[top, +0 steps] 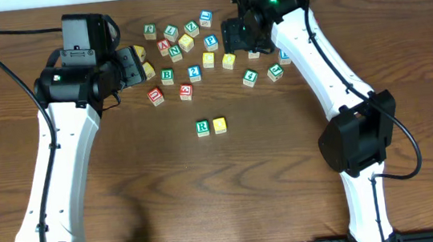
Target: Spell out ROBOT
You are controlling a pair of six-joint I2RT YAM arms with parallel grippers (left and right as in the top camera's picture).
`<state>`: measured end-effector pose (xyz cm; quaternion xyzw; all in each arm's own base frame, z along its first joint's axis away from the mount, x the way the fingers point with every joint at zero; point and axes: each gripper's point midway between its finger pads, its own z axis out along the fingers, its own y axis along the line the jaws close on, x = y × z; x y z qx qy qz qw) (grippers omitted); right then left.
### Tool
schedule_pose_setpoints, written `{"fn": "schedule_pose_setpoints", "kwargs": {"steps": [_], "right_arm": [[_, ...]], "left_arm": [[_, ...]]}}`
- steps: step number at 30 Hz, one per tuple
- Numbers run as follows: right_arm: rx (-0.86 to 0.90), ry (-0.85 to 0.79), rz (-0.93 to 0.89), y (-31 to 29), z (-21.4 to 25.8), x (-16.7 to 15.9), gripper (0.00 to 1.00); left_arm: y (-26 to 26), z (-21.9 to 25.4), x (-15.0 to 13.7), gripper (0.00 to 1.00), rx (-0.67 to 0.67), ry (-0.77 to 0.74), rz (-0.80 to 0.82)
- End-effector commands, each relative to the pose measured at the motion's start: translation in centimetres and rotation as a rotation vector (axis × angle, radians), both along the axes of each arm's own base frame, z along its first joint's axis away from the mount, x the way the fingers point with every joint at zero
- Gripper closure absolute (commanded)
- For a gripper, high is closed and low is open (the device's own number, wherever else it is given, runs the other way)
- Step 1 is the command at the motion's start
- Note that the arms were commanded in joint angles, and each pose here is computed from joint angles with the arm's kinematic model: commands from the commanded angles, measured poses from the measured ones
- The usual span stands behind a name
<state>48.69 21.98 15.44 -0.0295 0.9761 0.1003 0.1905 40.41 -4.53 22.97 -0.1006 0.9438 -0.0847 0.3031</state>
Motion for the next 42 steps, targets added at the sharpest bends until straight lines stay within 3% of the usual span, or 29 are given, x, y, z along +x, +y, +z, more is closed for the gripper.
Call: {"fn": "schedule_pose_setpoints", "kwargs": {"steps": [1,31,35,42], "right_arm": [[-0.008,-0.043,-0.039,-0.2,1.1,0.6,0.30],[-0.017,-0.027,-0.034,-0.1,0.4,0.2,0.23],[-0.017,-0.026,-0.033,-0.1,0.4,0.2,0.23],[-0.023,-0.030,-0.017,-0.1,0.4,0.2,0.22]], "left_arm": [[0.5,-0.2,0.3,0.40,0.026,0.003,-0.001],[0.5,-1.0,0.8,0.39,0.033,0.018,0.003],[0.4,-2.5,2.2,0.39,0.034,0.027,0.002],[-0.6,-4.9,7.2,0.39,0.019,0.061,-0.016]]}}
